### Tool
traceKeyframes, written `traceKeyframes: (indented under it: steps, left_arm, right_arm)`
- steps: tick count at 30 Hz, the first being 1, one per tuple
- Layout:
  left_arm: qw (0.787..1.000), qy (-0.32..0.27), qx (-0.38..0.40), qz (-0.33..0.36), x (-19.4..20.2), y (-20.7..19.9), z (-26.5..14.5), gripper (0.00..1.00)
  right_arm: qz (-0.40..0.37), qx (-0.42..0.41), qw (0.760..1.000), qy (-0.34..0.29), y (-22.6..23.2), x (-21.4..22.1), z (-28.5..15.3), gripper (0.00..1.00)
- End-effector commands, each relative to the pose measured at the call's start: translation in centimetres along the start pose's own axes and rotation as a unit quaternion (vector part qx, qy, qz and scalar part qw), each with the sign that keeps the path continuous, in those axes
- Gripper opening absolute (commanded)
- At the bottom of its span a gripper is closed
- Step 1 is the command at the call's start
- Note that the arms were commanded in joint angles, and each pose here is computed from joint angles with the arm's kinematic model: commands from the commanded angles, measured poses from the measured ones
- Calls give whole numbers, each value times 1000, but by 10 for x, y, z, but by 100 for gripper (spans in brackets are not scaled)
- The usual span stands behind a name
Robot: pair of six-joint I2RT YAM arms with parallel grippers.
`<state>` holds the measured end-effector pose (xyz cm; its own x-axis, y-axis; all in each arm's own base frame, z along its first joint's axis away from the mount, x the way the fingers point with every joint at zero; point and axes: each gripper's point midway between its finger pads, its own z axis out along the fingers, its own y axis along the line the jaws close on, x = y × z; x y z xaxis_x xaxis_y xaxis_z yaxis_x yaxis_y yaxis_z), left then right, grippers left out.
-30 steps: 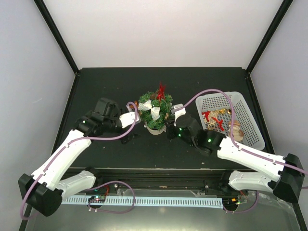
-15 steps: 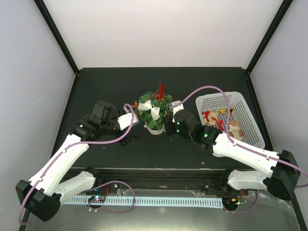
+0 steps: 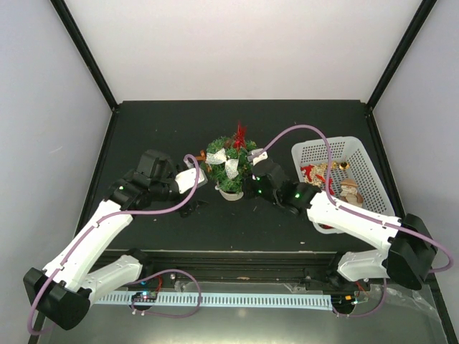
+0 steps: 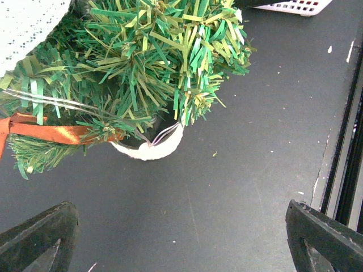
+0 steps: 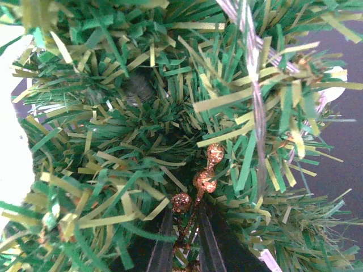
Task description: Decorate the small christmas tree
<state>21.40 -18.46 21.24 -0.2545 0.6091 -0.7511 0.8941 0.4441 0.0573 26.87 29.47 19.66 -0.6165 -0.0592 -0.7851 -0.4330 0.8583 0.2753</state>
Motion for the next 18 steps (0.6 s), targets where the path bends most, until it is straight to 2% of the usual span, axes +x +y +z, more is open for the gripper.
traceKeyframes:
  steps: [1,14,18]
  left_arm:
    - [1000,-22,-3,-2,-7,-1,-4,99]
    - [1000,-29,-3,-2,-8,-1,-4,99]
    - [1000,-30,-3,-2,-9,-1,-4,99]
  right_arm:
    - [3,-17,1000,-24,6,-17,-1,17]
    - [6,-30,999,-14,12,-14,7,25]
    - [8,-30,999,-13,12,-13,5,35]
